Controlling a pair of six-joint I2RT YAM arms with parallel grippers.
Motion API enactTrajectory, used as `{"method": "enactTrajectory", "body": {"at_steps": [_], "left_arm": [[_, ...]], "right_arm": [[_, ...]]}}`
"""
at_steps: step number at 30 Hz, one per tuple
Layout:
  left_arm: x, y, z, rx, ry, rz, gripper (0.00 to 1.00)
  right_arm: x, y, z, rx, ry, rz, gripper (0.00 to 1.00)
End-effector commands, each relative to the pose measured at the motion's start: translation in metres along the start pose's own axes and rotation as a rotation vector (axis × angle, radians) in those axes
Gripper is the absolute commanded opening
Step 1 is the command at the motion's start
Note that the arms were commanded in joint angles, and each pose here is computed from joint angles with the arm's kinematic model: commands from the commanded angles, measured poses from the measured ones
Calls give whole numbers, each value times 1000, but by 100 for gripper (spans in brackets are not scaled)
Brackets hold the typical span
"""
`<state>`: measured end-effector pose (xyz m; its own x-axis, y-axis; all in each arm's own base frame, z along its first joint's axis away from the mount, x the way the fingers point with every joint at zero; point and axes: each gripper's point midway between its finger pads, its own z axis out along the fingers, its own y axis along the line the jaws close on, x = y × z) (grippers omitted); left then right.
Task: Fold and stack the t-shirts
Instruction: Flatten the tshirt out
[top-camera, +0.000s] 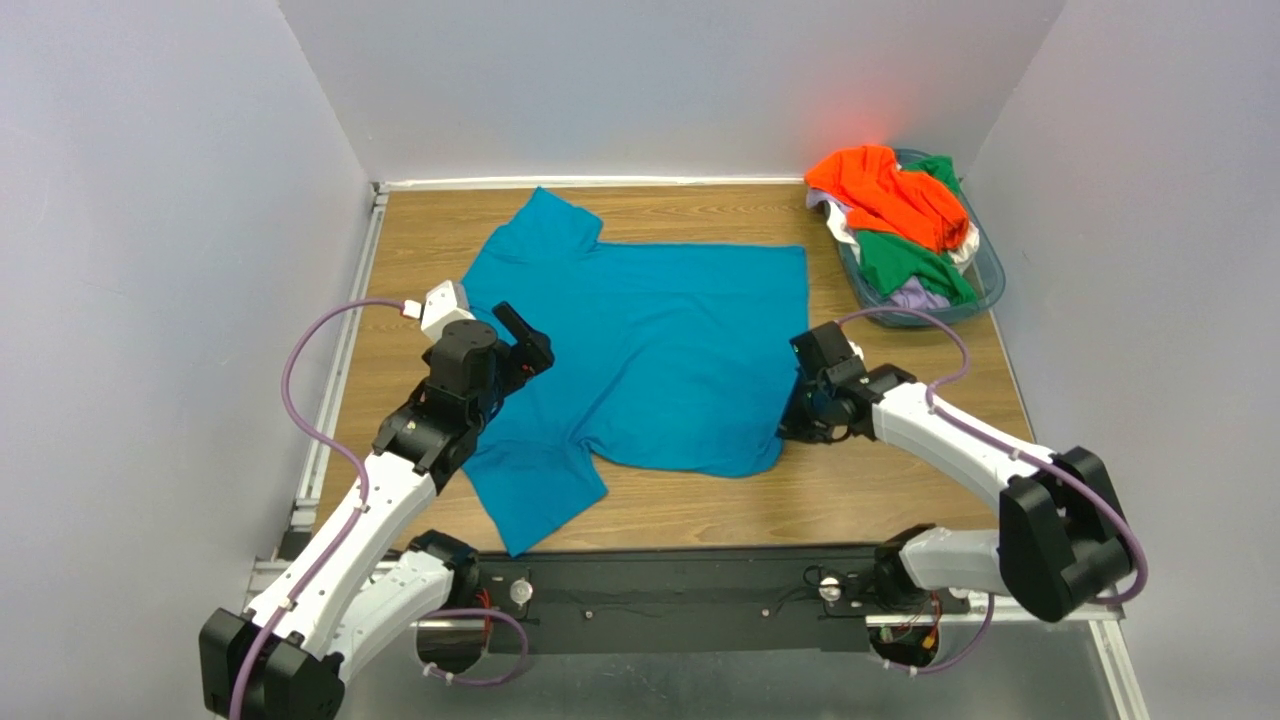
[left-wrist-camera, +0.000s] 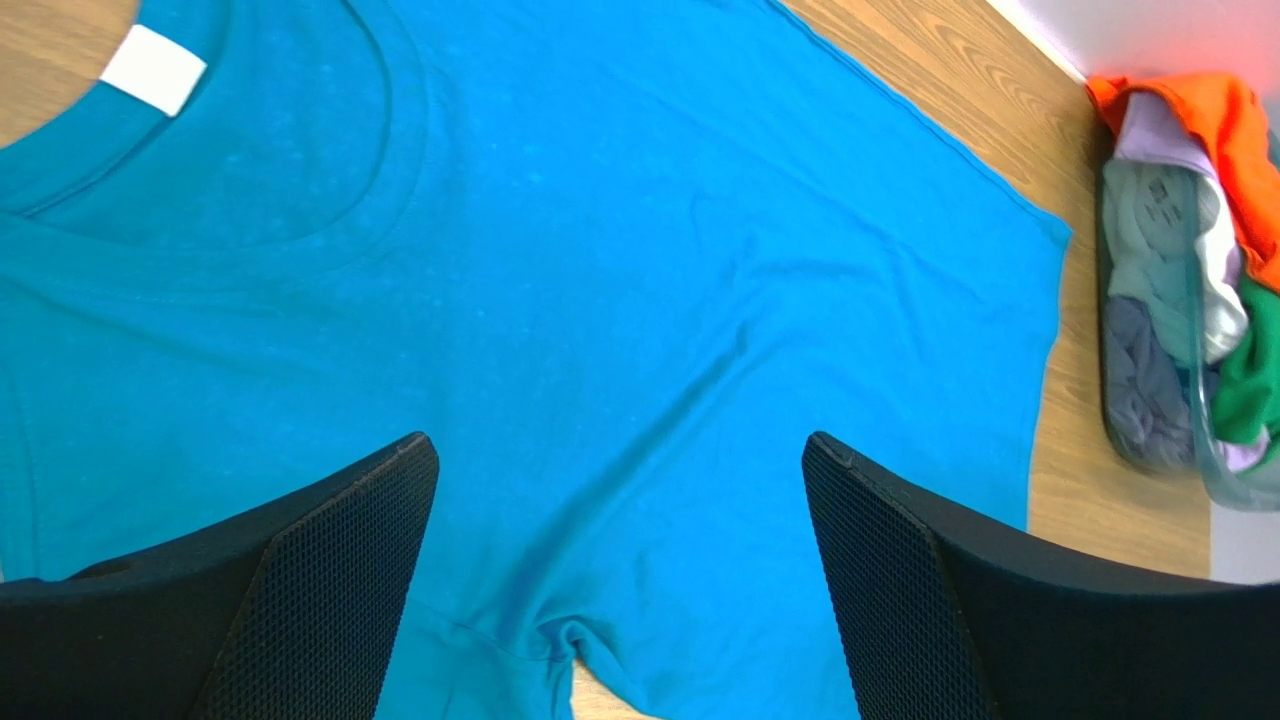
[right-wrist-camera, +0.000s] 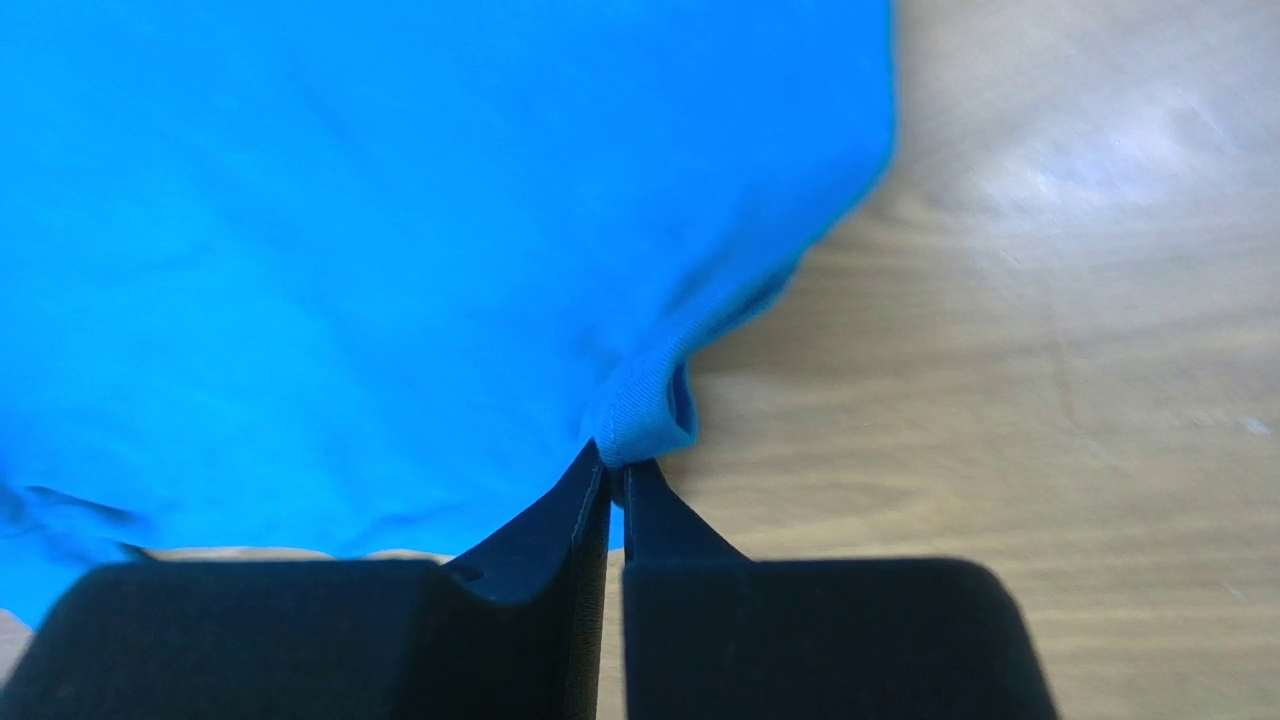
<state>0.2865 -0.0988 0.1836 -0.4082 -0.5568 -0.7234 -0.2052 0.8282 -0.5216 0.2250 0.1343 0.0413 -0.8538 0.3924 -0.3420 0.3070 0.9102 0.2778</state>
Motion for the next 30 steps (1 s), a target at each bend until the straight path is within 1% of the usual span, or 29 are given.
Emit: {"method": "enactTrajectory", "body": {"at_steps": [1,3,5,6,7,9,10,12,13,14,16,17,18,19,20,26,30], "left_arm": [[-9,15,-2,-72,-50,-29,98],[-8,15,-2,-71,-51,-30,98],[-9,15,-1,-70,-50,-26,98],[-7,16,0,-75,-44,-25,98],[-7,16,0,-76,-43,-23,98],[-5,18,1,-80,-34,-21,98],[-4,18,2,-81,-29,-18,98],[0,20,4,-83,-15,-10,98],[1,20,4,-82,-10,-3,98],[4,22,5,-90,-3,-1,98],[5,24,6,-99,1,5,98],[6,25,7,-100,4,6,98],[7,26,8,-103,6,4,98],[7,24,9,-94,1,1,98],[9,25,10,-93,4,2,98],[12,18,18,-56,17,1,98],[22,20,27,-68,58,8,98]], "right_arm": [[-14,25,3,-36,13,-40,12],[-19,33,8,-29,18,-49,13],[-26,45,17,-14,21,-67,17],[-28,51,21,-13,21,-77,20],[-31,60,28,-8,23,-94,28],[-35,71,33,-11,18,-119,31],[-37,75,35,-10,18,-131,38],[-42,88,38,-24,12,-163,41],[-44,91,37,-29,8,-170,44],[-47,96,31,-49,-5,-174,53],[-51,96,24,-59,-28,-181,61],[-53,94,19,-61,-44,-178,67],[-53,92,15,-61,-52,-180,70],[-50,86,9,-66,-62,-182,76],[-47,82,7,-64,-64,-178,79],[-23,54,8,-36,-26,-156,81],[-18,50,14,-18,-7,-150,81]]}}
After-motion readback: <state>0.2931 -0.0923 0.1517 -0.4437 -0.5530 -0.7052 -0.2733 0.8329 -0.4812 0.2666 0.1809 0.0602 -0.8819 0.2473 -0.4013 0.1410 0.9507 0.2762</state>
